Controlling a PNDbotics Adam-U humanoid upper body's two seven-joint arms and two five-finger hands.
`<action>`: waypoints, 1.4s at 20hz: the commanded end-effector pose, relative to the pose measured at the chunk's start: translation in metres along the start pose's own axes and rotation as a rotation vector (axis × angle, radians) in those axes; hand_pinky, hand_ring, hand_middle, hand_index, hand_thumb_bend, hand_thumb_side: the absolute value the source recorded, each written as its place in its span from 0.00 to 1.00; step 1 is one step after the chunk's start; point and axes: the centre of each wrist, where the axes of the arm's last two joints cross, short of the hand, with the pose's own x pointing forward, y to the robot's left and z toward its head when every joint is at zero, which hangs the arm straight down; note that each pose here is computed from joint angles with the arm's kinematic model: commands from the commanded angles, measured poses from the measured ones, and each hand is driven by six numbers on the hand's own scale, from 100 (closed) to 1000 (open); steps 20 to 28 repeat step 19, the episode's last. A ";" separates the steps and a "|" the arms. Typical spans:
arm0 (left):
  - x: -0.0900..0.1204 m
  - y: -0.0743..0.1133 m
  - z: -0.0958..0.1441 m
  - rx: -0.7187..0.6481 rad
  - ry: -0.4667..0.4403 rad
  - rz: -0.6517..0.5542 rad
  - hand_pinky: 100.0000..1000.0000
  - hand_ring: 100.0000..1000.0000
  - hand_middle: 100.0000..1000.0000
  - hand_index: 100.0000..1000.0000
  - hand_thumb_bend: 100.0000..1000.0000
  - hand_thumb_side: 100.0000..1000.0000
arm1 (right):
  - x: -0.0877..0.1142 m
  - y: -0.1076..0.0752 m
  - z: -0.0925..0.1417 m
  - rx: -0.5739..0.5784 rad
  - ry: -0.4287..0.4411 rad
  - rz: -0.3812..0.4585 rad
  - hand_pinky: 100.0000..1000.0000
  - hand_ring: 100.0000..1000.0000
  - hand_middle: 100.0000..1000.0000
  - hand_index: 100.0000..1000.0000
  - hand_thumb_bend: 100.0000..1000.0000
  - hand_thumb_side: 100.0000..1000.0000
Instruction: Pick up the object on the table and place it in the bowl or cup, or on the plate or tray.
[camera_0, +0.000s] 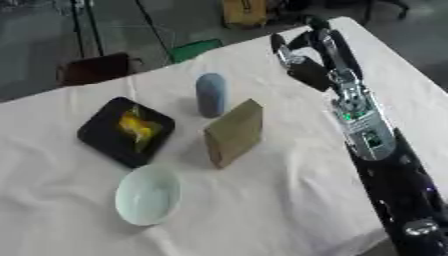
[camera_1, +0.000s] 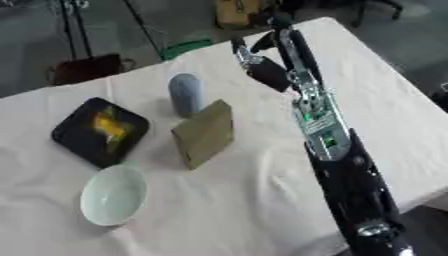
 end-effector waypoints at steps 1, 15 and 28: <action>0.010 0.008 -0.003 0.009 -0.028 -0.015 0.75 0.80 0.84 0.84 0.44 0.61 | 0.004 -0.011 -0.004 -0.021 -0.022 0.023 0.66 0.52 0.78 0.84 0.24 0.49; 0.012 0.004 -0.001 -0.040 -0.027 -0.014 0.75 0.80 0.84 0.84 0.46 0.64 | 0.004 -0.011 -0.003 -0.021 -0.023 0.025 0.66 0.52 0.78 0.84 0.25 0.49; 0.012 0.003 -0.001 -0.046 -0.028 -0.014 0.75 0.80 0.84 0.84 0.47 0.65 | 0.004 -0.011 -0.003 -0.020 -0.022 0.025 0.66 0.52 0.78 0.84 0.25 0.49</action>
